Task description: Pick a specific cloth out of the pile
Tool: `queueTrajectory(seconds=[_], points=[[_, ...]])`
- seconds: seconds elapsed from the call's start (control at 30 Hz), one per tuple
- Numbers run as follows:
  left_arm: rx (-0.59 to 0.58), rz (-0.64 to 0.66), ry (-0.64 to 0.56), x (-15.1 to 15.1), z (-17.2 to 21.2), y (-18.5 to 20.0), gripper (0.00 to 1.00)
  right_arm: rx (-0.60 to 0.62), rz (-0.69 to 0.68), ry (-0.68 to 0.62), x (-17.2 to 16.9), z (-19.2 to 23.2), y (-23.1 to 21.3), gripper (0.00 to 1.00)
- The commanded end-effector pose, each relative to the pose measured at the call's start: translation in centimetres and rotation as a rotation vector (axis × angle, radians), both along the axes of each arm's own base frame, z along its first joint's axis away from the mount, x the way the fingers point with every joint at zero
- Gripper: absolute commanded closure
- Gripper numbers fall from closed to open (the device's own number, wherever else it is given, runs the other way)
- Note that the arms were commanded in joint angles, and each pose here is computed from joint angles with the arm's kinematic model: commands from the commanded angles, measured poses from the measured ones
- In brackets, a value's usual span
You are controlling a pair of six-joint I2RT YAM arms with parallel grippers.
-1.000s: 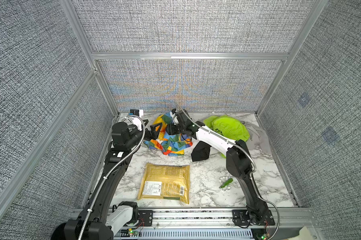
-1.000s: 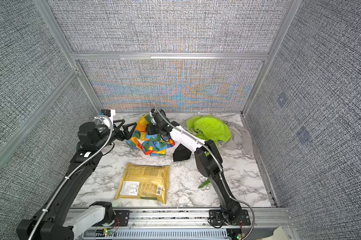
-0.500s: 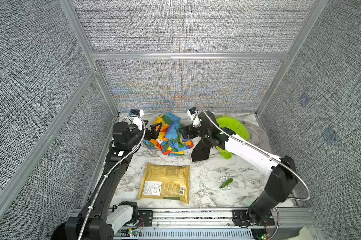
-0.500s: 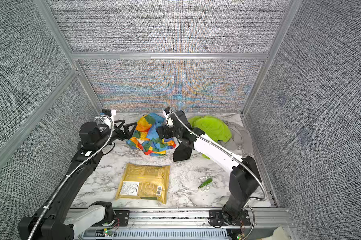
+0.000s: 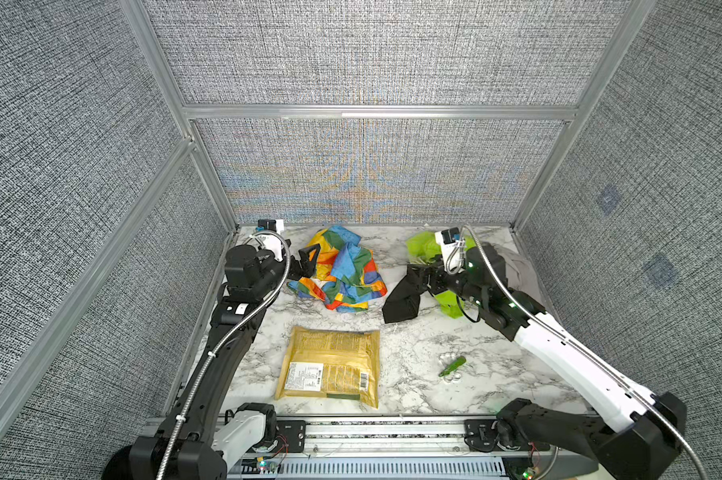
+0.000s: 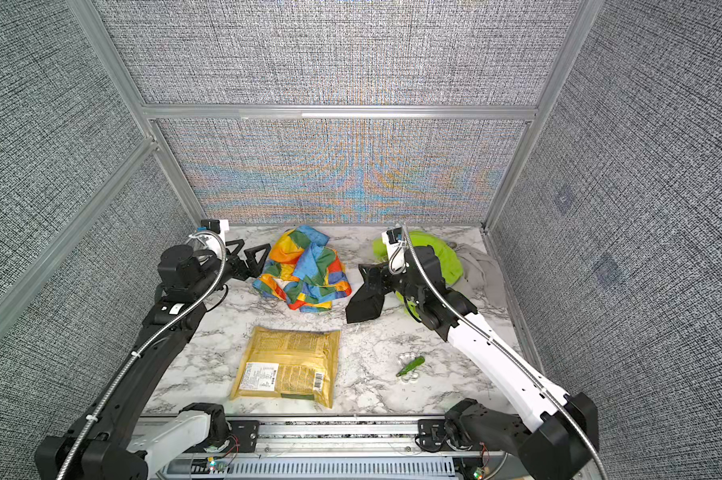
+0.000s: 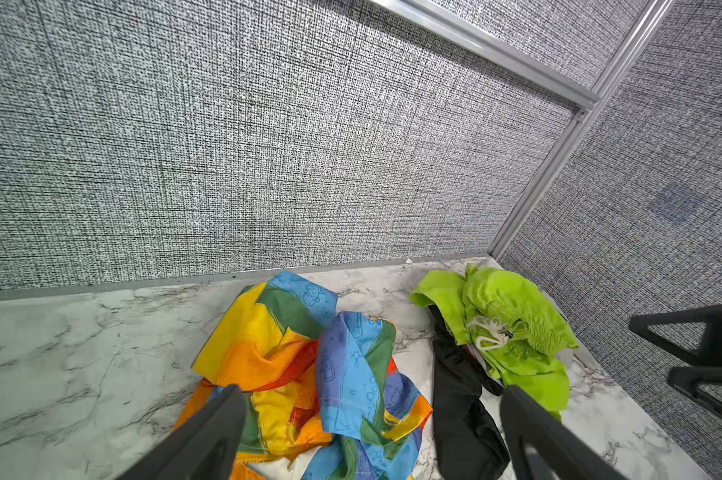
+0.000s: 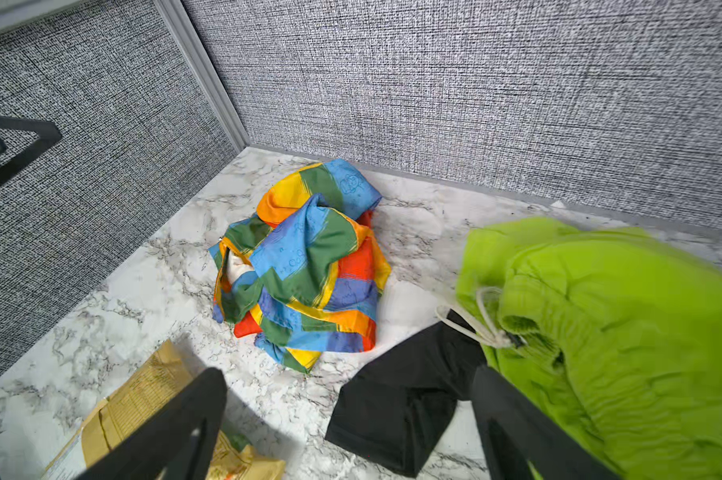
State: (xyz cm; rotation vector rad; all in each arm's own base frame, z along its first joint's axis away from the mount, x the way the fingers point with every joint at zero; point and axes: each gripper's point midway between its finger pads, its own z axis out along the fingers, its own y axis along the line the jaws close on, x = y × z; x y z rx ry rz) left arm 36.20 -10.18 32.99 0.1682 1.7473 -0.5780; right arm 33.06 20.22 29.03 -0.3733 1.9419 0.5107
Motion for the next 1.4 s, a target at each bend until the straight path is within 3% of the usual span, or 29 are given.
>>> queueTrajectory(seconds=[0.0, 0.27, 0.43, 0.73, 1.03, 1.37], points=[[-0.005, 0.12, 0.0, 0.3, -0.4, 1.9, 0.01, -0.035, -0.049, -0.038, -0.6, -0.1, -2.0, 0.03], [-0.008, 0.373, 0.169, -0.6, -8.2, 6.1, 0.01, -0.116, -0.277, -0.068, -1.7, -3.7, -7.6, 0.03], [0.042, 0.486, 0.115, -2.1, -11.6, 8.4, 0.01, -0.115, -0.379, -0.079, -1.7, -5.0, -9.9, 0.03], [0.267, 0.636, 0.032, -3.3, -15.0, 11.8, 0.01, -0.16, -0.526, -0.082, -0.7, -8.3, -13.6, 0.03], [0.366, 0.703, -0.002, -3.3, -18.0, 13.2, 0.01, -0.221, -0.593, -0.048, 0.2, -9.9, -16.0, 0.01], [0.41, 0.616, -0.081, -2.1, -18.7, 11.8, 0.01, -0.271, -0.65, -0.065, 0.3, -11.9, -17.8, 0.01]])
